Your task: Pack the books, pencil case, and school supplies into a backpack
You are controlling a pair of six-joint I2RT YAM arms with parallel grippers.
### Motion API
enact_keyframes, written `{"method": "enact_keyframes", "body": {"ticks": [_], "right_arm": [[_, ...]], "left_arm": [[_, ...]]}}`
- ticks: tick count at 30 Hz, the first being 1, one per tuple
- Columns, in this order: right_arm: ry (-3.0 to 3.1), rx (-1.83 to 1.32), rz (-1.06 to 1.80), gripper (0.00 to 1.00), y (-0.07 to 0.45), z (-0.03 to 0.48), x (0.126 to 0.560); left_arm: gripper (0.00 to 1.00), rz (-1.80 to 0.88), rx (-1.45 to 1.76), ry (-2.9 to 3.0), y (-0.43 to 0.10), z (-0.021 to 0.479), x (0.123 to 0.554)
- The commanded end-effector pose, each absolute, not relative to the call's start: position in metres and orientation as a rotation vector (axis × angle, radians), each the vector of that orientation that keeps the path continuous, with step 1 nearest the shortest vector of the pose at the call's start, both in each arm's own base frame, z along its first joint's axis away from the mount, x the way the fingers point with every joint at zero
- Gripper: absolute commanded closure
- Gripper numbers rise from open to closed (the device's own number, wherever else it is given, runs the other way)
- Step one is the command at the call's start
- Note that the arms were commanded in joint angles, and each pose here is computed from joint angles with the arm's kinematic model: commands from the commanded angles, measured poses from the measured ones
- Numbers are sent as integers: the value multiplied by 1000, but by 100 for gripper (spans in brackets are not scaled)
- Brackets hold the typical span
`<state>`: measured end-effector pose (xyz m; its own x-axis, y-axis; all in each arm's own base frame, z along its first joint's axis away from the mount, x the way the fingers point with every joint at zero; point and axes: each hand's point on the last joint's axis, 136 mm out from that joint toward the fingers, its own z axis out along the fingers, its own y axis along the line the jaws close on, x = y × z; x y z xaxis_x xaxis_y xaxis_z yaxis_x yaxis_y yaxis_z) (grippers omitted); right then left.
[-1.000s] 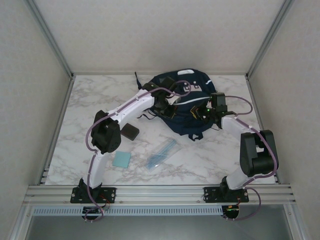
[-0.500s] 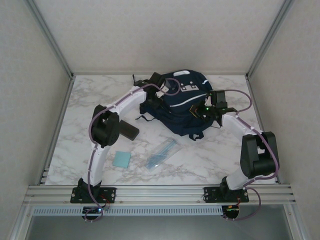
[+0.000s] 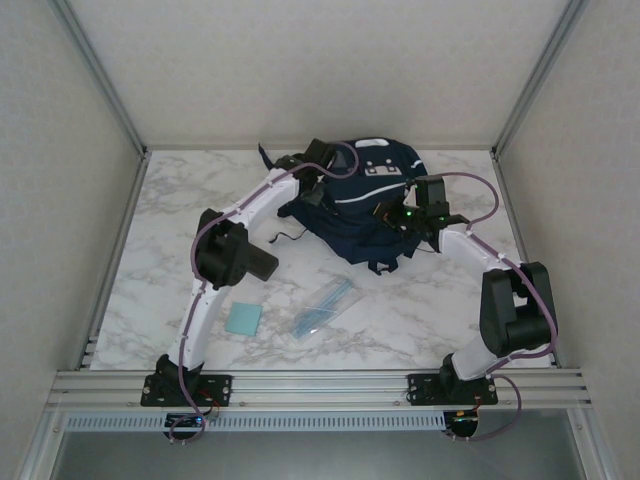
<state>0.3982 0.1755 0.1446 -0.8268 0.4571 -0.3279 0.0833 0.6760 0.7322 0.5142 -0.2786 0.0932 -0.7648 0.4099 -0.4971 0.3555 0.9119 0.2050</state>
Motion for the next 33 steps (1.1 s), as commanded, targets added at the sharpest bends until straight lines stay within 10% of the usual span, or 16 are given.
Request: {"method": "enact_keyframes", "body": {"ticks": [1,3,6,24,27,33], "right_arm": [[2438,318,1046,77,183,159,385],[2430,308,1046,43,183,167,383],[2422,240,1055,29,187,182,376],[2386,-826,792,21,378,165,296],[2369,-963,738,1,409,145,295],[2354,-1116,636,1,457,104,304]], "left_arm": [[34,163,108,2459,-217,131,549],[2,75,91,2491,-221,139,532],[0,-51,76,2523,-223,152,504],[0,-432,-324,2606,-124,180,413],[0,-392,-343,2626,-102,172,406],[0,-328,-442,2605,-66,155,408]]}}
